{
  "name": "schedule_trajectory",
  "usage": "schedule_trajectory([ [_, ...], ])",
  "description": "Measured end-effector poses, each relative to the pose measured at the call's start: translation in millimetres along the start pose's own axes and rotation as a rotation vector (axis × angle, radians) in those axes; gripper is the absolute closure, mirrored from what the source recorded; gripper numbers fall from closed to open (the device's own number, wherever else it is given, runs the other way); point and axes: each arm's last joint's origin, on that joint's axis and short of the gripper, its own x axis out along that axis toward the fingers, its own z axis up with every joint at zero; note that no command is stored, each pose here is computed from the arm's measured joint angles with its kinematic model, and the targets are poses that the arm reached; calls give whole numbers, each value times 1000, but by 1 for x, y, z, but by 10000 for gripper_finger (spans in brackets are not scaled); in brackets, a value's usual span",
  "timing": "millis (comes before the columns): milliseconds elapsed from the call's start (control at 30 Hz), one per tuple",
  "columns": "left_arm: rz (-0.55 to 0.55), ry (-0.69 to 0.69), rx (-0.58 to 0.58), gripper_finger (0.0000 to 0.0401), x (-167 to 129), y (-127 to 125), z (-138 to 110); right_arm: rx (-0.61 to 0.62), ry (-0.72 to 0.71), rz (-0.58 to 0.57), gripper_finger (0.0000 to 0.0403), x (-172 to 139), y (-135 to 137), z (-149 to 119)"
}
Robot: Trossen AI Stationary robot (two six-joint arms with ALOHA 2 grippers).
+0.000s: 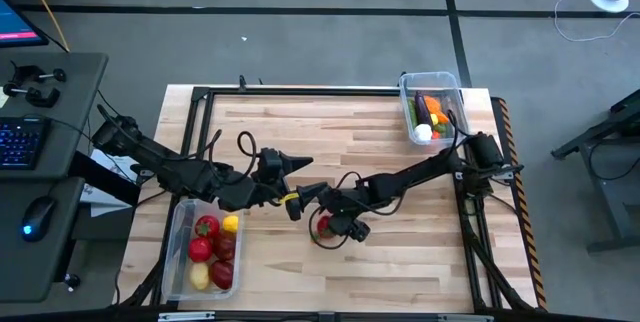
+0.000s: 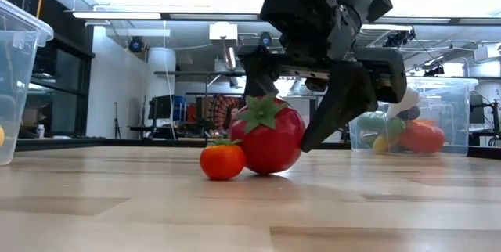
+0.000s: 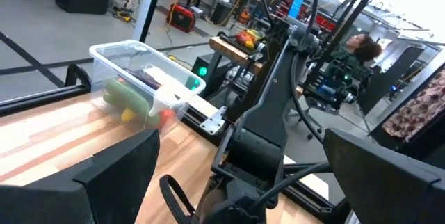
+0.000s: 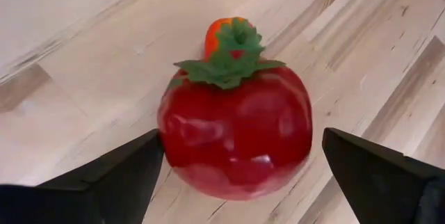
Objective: Sort produce into baskets
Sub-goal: Put the red tomato into the bottom transparent bin
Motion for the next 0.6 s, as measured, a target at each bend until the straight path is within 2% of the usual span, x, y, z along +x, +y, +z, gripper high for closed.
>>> schedule_trajectory([
  [100, 2, -2, 0, 9, 0, 0, 0, -10, 0, 11, 38, 3, 5, 2],
  [300, 1, -4, -2, 9, 0, 0, 0, 1, 13, -12, 98, 4, 12, 7],
  [400, 0, -4, -3, 9, 0, 0, 0, 64, 23, -31, 125, 4, 12, 8],
  [600, -2, -7, -2, 9, 0, 0, 1, 161, 41, -111, 135, -5, 8, 9],
])
